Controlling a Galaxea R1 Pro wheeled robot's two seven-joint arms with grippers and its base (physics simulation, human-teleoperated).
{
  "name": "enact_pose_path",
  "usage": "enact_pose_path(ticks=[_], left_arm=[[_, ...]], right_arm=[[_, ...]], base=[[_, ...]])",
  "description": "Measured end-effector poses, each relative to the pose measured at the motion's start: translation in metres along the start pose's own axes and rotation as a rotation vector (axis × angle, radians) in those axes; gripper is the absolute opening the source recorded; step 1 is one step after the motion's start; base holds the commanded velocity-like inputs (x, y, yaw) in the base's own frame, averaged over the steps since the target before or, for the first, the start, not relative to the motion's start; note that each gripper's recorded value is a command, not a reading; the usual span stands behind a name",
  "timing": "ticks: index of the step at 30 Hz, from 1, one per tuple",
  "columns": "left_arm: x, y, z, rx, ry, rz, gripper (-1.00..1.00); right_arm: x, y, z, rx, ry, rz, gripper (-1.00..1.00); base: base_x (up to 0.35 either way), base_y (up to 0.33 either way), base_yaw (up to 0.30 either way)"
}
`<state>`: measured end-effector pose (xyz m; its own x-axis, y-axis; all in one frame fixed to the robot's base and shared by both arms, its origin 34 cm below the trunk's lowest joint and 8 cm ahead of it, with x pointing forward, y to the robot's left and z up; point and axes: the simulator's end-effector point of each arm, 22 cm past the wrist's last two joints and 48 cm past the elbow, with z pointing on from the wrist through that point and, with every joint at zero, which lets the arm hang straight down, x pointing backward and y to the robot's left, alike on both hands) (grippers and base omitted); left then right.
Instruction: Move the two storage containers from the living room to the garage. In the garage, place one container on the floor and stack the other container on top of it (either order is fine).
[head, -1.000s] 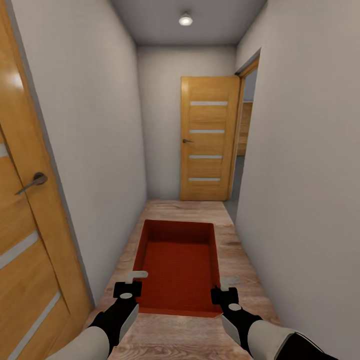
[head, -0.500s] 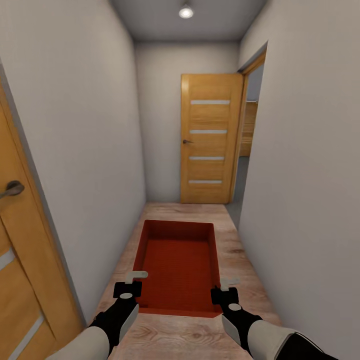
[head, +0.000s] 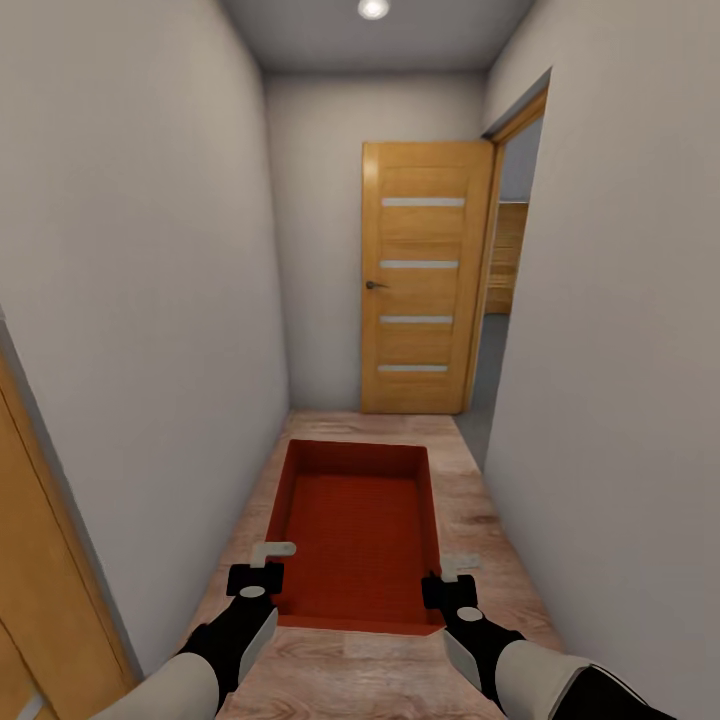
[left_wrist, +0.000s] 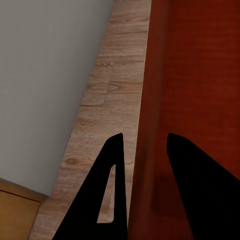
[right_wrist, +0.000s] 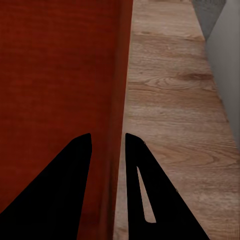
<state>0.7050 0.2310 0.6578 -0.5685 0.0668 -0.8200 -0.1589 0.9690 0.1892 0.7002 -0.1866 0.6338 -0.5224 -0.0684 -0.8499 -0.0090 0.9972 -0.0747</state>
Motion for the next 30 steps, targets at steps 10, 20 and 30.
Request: enact_pose_path(ticks=[10,20,30], left_arm=[[0.0001,-0.0003,-0.0001,0.000,0.000,0.000,-1.00],[0.0004,0.0001,0.0000,0.000,0.001,0.000,-1.00],[0.0002,0.0002,0.0001,0.000,0.000,0.000,-1.00]], right_arm=[[0.0001,-0.0003,0.0001,0.000,0.000,0.000,-1.00],[0.0003,0.0001,-0.0001,0.000,0.001,0.000,-1.00],[0.0002,0.0002,-0.0001,0.000,0.000,0.000,-1.00]], base=[[0.322,0.000,0.000],[0.322,0.000,0.000],[0.322,0.000,0.000]])
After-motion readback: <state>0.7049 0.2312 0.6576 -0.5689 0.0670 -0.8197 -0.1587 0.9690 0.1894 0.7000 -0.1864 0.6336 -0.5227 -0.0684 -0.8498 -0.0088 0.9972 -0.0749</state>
